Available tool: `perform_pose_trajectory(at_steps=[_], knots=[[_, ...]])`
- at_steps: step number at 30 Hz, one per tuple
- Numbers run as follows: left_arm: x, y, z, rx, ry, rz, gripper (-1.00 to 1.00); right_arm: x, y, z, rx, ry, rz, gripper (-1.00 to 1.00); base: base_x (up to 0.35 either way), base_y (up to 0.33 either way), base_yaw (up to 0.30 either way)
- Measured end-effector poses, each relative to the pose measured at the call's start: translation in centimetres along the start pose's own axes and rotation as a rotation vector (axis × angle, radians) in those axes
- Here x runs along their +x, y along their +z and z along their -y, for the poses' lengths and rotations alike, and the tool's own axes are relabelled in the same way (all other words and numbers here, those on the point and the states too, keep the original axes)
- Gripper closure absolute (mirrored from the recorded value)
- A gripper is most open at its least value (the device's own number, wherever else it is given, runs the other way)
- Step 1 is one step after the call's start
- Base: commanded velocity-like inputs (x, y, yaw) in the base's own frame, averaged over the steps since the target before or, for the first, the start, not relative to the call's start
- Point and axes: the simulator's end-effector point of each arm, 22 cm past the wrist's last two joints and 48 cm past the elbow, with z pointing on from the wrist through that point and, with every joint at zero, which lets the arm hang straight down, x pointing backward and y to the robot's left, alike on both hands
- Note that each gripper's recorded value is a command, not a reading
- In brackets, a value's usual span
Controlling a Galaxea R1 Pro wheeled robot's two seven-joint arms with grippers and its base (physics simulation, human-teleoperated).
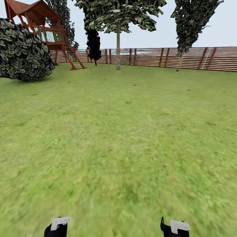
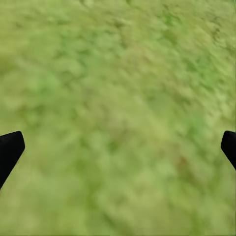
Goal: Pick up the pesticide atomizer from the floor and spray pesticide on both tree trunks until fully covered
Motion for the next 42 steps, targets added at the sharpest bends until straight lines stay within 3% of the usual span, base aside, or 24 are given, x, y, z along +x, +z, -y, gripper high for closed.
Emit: perform_pose_trajectory(at_steps=[42], knots=[[-0.03,0.02,0.18,0.002,0.0,0.0,1.0,0.0,0.0,0.01,0.0,0.0,0.0,-1.0,0.34,0.0,0.0]])
